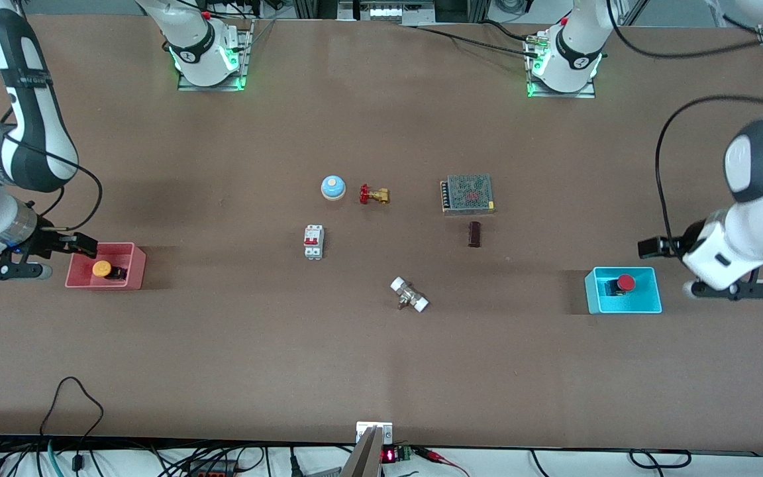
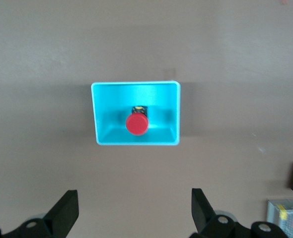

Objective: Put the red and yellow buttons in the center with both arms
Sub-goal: 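Lower both grippers into the boxes and grasp the yellow and red buttons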

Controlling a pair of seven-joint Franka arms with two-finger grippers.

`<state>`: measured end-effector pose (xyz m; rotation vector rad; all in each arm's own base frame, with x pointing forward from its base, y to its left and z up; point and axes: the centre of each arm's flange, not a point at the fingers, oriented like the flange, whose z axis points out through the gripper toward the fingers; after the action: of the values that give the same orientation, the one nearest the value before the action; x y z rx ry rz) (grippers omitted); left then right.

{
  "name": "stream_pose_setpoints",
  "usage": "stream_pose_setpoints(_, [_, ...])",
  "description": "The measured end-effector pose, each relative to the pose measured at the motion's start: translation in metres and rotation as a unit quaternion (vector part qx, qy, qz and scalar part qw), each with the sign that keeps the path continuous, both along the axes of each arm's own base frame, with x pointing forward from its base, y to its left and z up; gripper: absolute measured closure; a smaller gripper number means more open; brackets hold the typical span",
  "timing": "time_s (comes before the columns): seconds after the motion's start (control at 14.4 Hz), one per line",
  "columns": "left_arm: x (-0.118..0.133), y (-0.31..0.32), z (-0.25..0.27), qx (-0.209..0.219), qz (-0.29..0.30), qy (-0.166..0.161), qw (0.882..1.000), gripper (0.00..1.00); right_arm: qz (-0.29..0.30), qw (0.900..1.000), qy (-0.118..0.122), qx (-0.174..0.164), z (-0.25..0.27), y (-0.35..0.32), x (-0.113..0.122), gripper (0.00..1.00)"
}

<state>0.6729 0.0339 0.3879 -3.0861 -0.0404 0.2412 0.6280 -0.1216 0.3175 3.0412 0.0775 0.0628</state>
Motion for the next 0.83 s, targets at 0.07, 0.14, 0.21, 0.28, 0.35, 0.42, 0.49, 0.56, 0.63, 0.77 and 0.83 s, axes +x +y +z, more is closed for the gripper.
stream_pose_setpoints(0.07, [0.007,0.006,-0.025,-0.002,0.003,0.001,1.0,0.0,0.003,1.0,-0.002,0.001,-0.008,0.0,0.002,0.0])
stream_pose_setpoints(0.14, [0.011,0.008,-0.047,-0.003,0.004,0.001,1.0,0.0,0.006,1.0,-0.003,0.002,-0.015,0.001,0.003,0.0])
stream_pose_setpoints(0.21, [0.014,0.008,-0.067,-0.004,0.003,-0.001,1.0,0.0,0.008,1.0,-0.004,0.003,-0.02,0.001,0.004,0.0])
stream_pose_setpoints(0.28, [0.016,0.007,-0.085,-0.005,0.002,-0.008,1.0,0.0,0.01,1.0,-0.003,0.004,-0.026,0.001,0.004,0.0])
stream_pose_setpoints(0.35, [0.016,0.006,-0.102,-0.006,0.0,-0.019,1.0,0.0,0.012,1.0,-0.004,0.004,-0.03,0.001,0.005,0.0])
stream_pose_setpoints(0.42, [0.014,0.005,-0.118,-0.007,-0.001,-0.029,1.0,0.0,0.013,1.0,-0.004,0.005,-0.034,0.001,0.006,0.0])
stream_pose_setpoints(0.49, [0.01,0.004,-0.132,-0.008,-0.003,-0.037,0.999,0.0,0.013,1.0,-0.003,0.006,-0.039,0.001,0.006,0.0])
stream_pose_setpoints(0.56, [0.006,0.004,-0.143,-0.009,-0.003,-0.043,0.999,0.0,0.014,1.0,-0.002,0.006,-0.044,0.001,0.006,0.0])
stream_pose_setpoints(0.63, [0.003,0.004,-0.151,-0.009,-0.003,-0.045,0.999,0.0,0.015,1.0,-0.002,0.007,-0.049,0.002,0.006,0.0])
stream_pose_setpoints(0.77, [0.0,0.009,-0.161,-0.01,0.0,-0.045,0.999,0.0,0.016,1.0,-0.003,0.009,-0.062,0.002,0.007,0.0])
stream_pose_setpoints(0.83, [-0.001,0.012,-0.165,-0.01,0.001,-0.049,0.999,0.07,0.017,1.0,-0.004,0.01,-0.069,0.002,0.008,0.0])
